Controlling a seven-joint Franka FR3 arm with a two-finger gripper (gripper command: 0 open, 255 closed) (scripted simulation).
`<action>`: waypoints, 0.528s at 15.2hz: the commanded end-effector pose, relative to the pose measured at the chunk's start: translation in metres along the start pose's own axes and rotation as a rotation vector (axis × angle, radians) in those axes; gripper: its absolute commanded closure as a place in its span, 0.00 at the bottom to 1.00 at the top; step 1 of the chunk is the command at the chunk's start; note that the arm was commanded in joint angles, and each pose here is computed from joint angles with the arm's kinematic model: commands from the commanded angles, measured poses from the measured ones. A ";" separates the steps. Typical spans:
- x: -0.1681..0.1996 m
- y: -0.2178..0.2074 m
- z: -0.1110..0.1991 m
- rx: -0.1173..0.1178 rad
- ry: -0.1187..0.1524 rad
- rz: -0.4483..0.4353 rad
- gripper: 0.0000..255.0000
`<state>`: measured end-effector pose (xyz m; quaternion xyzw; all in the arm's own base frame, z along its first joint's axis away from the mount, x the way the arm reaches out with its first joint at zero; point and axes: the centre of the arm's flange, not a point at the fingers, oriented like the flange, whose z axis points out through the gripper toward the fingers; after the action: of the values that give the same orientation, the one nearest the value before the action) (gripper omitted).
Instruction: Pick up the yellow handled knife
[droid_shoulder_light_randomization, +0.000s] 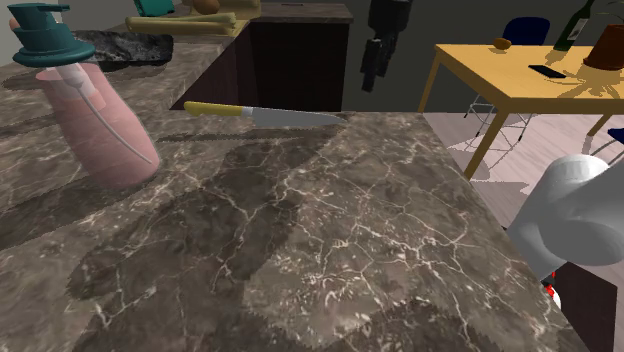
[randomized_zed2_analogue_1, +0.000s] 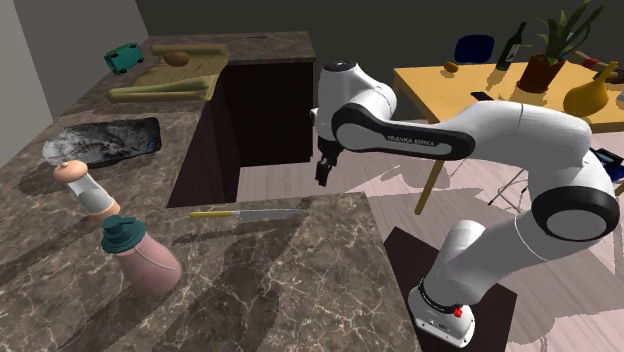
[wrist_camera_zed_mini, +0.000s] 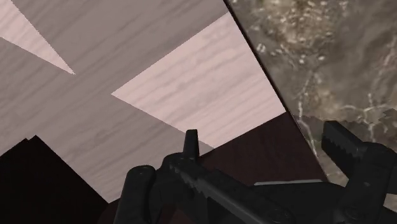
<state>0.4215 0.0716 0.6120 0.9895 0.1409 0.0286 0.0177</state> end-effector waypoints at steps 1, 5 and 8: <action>0.022 -0.017 -0.001 0.007 -0.002 -0.052 0.00; 0.061 -0.052 -0.001 0.019 -0.006 -0.154 0.00; 0.088 -0.081 -0.001 0.028 -0.009 -0.230 0.00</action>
<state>0.4784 0.1606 0.6166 0.9703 0.2407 0.0212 0.0091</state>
